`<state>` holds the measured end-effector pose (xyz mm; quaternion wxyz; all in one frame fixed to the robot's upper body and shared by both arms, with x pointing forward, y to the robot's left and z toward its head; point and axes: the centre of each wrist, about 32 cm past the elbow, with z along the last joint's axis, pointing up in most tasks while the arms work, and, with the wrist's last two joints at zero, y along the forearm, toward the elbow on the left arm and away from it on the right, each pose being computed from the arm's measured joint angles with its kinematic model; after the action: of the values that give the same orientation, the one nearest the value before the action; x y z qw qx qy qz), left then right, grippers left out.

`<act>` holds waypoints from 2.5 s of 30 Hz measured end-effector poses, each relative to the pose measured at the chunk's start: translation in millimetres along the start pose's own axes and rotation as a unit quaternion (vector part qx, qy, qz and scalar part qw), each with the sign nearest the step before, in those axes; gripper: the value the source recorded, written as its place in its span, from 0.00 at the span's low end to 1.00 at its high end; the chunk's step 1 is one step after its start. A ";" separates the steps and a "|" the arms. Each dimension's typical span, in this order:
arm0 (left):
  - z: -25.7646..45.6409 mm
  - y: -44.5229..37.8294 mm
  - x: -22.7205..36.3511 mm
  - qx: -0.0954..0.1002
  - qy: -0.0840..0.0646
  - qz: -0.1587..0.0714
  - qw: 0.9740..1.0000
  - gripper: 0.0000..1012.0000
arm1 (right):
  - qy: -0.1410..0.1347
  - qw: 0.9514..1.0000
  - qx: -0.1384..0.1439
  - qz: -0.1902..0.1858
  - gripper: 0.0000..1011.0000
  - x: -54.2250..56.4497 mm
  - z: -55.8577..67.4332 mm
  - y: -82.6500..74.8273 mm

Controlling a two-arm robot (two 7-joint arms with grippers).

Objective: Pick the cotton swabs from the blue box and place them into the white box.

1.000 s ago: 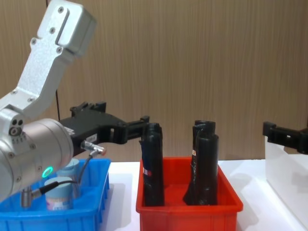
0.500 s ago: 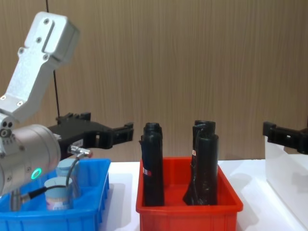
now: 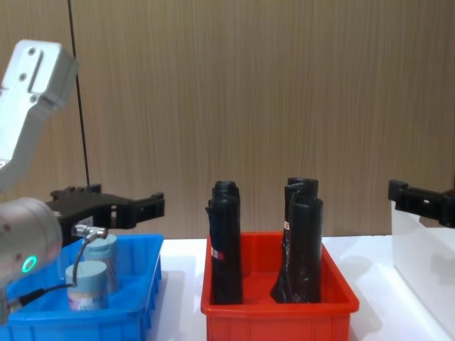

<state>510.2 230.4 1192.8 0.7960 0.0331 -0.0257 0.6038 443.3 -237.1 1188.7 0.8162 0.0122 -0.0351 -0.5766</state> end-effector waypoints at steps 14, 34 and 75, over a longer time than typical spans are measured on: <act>-9.7 -0.9 15.6 0.031 0.028 0.025 0.999 0.99 | 0.000 1.000 0.000 0.000 0.99 0.0 0.0 0.0; -1.3 -26.6 32.9 0.084 0.050 0.001 0.995 0.99 | 0.000 1.000 0.000 0.000 0.99 0.0 0.0 0.0; 5.7 -47.8 34.8 0.168 0.073 0.048 0.982 0.99 | 0.000 1.000 0.000 0.000 0.99 0.0 0.0 0.0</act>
<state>565.6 250.5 1200.3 0.7490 0.1206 0.1323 0.6379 443.3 -237.1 1188.7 0.8162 0.0122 -0.0351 -0.5766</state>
